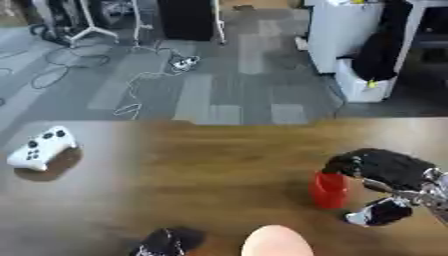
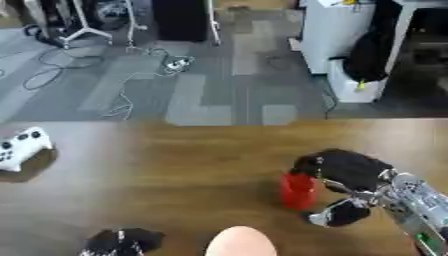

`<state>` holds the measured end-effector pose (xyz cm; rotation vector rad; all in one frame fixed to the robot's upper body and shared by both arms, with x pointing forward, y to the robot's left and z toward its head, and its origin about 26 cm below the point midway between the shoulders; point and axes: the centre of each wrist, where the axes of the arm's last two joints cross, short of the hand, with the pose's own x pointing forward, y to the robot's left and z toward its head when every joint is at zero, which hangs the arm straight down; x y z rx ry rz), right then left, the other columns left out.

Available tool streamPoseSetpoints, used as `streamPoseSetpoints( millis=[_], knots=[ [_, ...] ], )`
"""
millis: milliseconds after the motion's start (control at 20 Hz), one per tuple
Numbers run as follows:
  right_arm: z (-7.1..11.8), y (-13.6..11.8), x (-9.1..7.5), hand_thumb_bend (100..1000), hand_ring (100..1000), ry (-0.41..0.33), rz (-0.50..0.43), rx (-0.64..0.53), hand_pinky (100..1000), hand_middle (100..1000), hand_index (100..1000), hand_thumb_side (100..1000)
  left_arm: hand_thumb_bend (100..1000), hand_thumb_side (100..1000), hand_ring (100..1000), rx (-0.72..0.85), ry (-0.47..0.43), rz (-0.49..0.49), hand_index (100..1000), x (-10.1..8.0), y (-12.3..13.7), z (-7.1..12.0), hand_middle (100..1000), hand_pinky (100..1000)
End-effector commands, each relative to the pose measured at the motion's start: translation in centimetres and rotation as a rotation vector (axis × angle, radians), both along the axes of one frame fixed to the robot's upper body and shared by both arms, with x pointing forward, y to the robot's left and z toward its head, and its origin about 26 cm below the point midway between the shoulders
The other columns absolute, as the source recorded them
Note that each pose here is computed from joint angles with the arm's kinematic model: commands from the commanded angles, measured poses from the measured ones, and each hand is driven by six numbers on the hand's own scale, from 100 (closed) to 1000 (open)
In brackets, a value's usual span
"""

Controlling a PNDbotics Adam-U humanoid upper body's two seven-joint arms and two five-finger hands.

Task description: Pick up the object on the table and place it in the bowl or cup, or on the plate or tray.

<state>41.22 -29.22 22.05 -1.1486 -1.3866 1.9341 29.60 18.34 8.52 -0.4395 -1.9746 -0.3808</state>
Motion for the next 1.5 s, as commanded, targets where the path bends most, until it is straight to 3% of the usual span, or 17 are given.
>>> streamPoseSetpoints(
  millis=[50,1500],
  knots=[
    [1.07,-0.44,0.3,482,848,-0.047,-0.017,-0.003,817,862,919,598,192,1000,826,-0.019,-0.033,-0.015,742,-0.06,-0.3,0.88,633,847],
    [1.74,-0.3,0.79,475,828,-0.071,-0.022,-0.079,800,842,916,565,187,1000,833,-0.017,-0.058,-0.051,741,0.01,-0.75,1.44,628,848]
  ],
)
